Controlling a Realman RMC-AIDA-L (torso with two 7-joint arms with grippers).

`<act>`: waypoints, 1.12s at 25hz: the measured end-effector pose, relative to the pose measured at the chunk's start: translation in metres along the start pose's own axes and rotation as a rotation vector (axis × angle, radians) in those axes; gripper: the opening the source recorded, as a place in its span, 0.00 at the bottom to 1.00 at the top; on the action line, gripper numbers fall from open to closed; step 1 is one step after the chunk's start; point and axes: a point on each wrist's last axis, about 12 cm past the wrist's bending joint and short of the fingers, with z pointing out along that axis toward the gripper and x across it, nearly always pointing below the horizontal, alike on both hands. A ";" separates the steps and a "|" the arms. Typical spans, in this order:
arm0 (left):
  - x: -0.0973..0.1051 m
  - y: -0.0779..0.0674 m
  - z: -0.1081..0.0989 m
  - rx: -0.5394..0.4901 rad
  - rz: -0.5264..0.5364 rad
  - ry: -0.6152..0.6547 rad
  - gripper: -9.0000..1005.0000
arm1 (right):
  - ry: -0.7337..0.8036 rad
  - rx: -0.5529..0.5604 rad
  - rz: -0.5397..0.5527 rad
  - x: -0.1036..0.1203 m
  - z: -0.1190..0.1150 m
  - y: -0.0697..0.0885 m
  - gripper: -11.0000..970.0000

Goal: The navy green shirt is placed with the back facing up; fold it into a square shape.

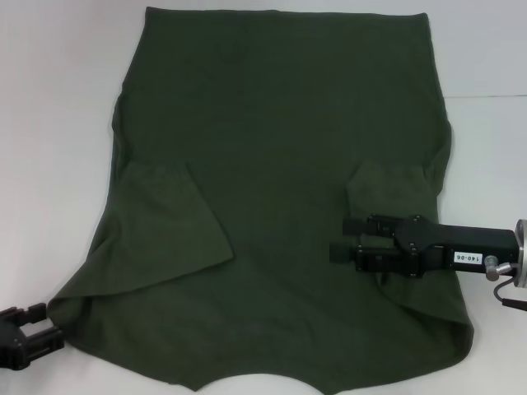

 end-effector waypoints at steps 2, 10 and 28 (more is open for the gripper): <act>-0.001 -0.002 0.003 0.019 0.010 0.011 0.66 | -0.001 0.003 0.000 0.000 0.000 0.000 0.85; -0.006 -0.009 0.011 0.081 0.035 0.030 0.66 | -0.008 0.008 0.001 -0.001 0.000 -0.001 0.84; -0.015 -0.012 0.015 0.114 0.044 0.031 0.56 | -0.034 0.016 0.006 -0.002 -0.003 -0.002 0.83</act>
